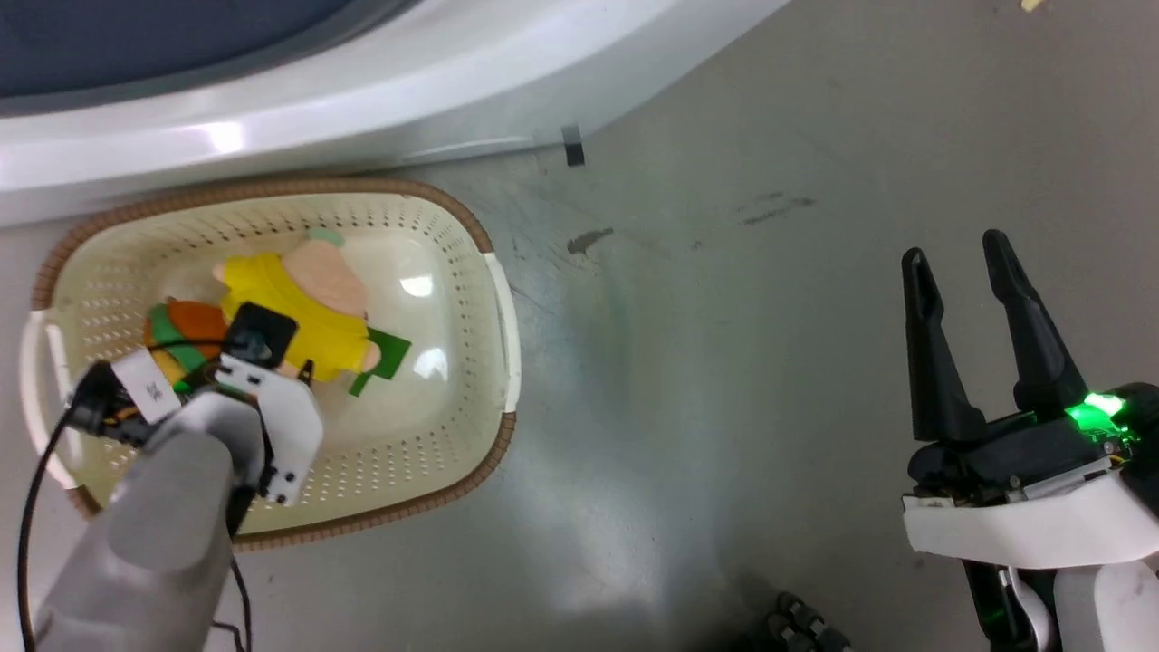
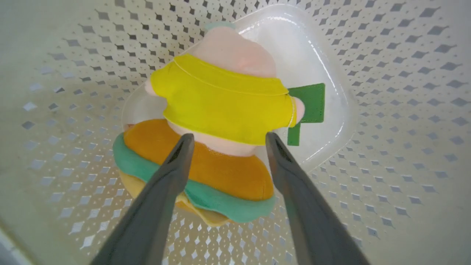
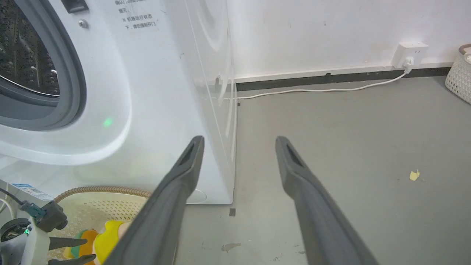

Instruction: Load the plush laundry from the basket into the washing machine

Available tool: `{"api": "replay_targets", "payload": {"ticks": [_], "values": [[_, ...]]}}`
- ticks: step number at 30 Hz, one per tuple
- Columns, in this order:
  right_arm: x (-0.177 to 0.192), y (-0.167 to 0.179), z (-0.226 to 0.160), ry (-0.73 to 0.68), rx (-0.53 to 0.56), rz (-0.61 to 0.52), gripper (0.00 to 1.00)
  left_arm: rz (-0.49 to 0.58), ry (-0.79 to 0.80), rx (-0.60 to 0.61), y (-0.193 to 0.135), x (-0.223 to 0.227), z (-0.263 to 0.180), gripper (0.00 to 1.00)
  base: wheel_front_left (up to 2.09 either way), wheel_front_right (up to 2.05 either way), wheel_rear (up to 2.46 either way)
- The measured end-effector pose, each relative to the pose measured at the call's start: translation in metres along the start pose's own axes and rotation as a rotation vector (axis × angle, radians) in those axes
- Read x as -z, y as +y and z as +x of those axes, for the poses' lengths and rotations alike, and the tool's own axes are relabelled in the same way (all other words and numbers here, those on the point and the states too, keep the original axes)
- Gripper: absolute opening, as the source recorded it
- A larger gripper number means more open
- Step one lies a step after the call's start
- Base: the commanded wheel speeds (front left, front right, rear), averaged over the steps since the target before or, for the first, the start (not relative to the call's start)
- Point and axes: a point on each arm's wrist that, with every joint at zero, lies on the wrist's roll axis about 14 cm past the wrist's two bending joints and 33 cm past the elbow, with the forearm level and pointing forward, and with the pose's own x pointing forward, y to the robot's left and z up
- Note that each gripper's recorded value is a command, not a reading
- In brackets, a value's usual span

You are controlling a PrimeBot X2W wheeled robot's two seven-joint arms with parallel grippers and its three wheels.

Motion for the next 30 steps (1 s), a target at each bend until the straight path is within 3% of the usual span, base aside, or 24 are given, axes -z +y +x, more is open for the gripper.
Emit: {"api": "replay_targets", "payload": {"ticks": [17, 18, 19, 30], "values": [[0.028, -0.012, 0.012, 0.034, 0.042, 0.045, 1.0, 0.039, 0.148, 0.002, 0.01, 0.032, 0.061, 1.0, 0.0, 0.0, 0.0], [0.03, -0.012, 0.013, 0.037, 0.042, 0.043, 1.0, 0.037, 0.155, 0.005, 0.009, 0.034, 0.064, 0.18, 0.0, 0.0, 0.0], [0.03, -0.013, 0.014, 0.035, 0.042, 0.04, 1.0, 0.042, 0.164, 0.012, 0.008, 0.037, 0.068, 0.0, 0.0, 0.0, 0.0], [0.011, -0.021, 0.023, -0.038, 0.056, 0.038, 1.0, 0.007, 0.15, 0.031, 0.001, 0.038, 0.079, 0.0, 0.0, 0.0, 0.0]]}}
